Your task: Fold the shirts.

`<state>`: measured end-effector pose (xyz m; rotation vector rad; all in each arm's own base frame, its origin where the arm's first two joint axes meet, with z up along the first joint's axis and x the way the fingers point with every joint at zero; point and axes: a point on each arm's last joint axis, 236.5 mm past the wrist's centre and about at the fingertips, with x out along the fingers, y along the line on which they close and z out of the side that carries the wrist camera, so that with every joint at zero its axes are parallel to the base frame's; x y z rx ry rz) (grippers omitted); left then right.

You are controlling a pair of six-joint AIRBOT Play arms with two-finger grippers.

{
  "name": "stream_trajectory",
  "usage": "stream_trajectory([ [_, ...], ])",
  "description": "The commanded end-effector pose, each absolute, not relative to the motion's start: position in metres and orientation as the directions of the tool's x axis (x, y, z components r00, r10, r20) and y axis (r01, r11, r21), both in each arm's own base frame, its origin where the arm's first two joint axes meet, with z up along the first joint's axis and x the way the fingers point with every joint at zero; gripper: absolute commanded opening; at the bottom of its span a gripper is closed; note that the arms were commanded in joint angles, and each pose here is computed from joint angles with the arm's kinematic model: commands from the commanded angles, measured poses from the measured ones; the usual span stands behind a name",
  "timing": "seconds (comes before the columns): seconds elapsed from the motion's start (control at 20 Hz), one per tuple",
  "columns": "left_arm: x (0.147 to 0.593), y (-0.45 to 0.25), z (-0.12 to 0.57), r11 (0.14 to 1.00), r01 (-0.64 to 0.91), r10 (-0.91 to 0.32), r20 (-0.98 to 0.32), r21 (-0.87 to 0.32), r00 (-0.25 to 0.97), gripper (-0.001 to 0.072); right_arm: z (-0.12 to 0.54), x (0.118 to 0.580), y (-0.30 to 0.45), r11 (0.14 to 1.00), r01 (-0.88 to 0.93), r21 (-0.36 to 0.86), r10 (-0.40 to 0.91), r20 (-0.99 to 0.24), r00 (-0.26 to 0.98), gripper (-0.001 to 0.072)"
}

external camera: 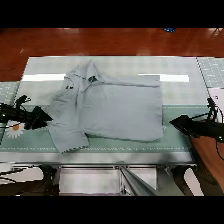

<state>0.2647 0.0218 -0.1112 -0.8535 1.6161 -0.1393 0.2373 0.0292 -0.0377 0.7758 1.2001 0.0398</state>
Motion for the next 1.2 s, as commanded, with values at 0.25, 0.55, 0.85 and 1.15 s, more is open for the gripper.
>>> stream_trajectory([
  [0.25, 0.272, 0.001, -0.111, 0.773, -0.335, -0.578, -0.816, -0.538, -0.023, 0.0016, -0.060, 0.193, -0.004, 0.739, 0.532, 0.412, 0.336, -0.911, 0.239, 0.0408],
  [0.55, 0.272, 0.001, -0.111, 0.773, -0.335, -0.579, -0.815, -0.539, -0.025, 0.0016, -0.087, 0.177, 0.048, 0.720, 0.506, 0.475, 0.449, -0.875, 0.183, 0.0408],
  [0.85, 0.272, 0.001, -0.111, 0.773, -0.335, -0.578, -0.816, -0.538, -0.024, 0.0016, -0.100, 0.199, 0.074, 0.687, 0.508, 0.519, 0.498, -0.846, 0.192, 0.0407],
  [1.15, 0.277, 0.001, -0.111, 0.767, -0.340, -0.579, -0.815, -0.544, -0.002, 0.0016, -0.110, 0.245, 0.122, 0.643, 0.439, 0.627, 0.585, -0.773, 0.248, 0.0133],
])
